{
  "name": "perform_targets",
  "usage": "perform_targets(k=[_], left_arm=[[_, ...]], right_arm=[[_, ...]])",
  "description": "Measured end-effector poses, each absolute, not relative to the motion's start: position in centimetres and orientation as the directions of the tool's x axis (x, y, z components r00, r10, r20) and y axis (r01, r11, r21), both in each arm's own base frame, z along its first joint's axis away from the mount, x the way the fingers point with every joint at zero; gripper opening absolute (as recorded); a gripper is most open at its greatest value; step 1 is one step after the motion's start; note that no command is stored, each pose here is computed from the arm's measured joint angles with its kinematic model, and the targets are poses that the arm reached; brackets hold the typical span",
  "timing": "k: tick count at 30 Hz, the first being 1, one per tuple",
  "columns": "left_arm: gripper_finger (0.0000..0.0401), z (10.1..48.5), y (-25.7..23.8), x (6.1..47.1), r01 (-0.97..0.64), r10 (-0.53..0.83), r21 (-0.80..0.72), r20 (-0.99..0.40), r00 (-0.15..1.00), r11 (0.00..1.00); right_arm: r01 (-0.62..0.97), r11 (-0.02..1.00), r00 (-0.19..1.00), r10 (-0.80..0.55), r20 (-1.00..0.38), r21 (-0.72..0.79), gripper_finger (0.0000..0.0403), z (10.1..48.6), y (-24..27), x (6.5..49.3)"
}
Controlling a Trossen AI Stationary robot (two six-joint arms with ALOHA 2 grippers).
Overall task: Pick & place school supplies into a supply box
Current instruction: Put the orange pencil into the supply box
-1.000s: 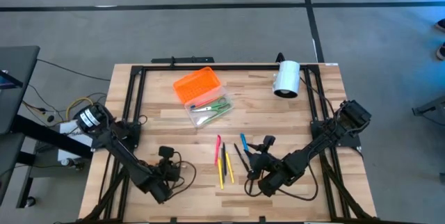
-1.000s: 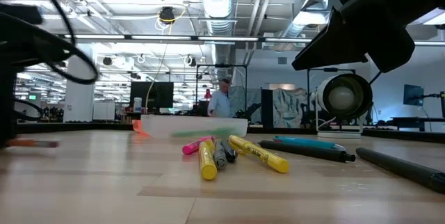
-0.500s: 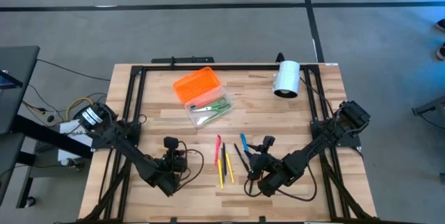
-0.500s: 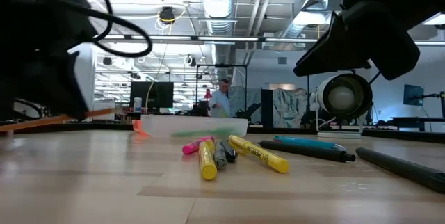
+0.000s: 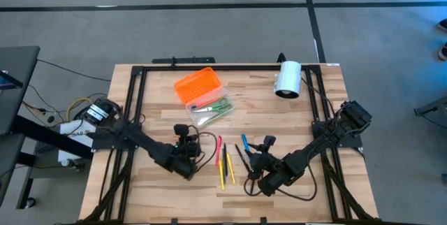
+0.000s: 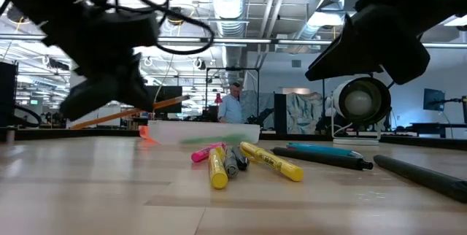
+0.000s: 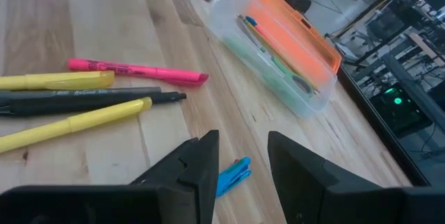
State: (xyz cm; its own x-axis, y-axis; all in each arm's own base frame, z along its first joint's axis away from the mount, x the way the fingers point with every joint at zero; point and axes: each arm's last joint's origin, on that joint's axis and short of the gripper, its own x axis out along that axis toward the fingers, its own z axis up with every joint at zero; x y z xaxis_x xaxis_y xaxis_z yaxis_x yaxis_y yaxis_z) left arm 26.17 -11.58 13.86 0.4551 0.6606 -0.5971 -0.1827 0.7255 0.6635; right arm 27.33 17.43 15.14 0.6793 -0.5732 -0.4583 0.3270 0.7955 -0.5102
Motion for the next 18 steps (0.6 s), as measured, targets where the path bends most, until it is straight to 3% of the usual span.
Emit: perform_targets(k=[12, 18], left_arm=[[0.0006, 16.8, -9.7, 29.7, -0.188, 0.692, 0.700, -0.559, 0.457, 0.689], [0.0006, 18.2, -6.6, 31.7, -0.280, 0.730, 0.687, -0.545, 0.412, 0.671]], right_arm=[[0.321, 0.792, 0.675, -0.576, -0.461, -0.519, 0.0118, 14.8, 17.3, 27.1], [0.340, 0.798, 0.673, -0.576, -0.463, -0.498, 0.0118, 13.8, 16.9, 26.5]])
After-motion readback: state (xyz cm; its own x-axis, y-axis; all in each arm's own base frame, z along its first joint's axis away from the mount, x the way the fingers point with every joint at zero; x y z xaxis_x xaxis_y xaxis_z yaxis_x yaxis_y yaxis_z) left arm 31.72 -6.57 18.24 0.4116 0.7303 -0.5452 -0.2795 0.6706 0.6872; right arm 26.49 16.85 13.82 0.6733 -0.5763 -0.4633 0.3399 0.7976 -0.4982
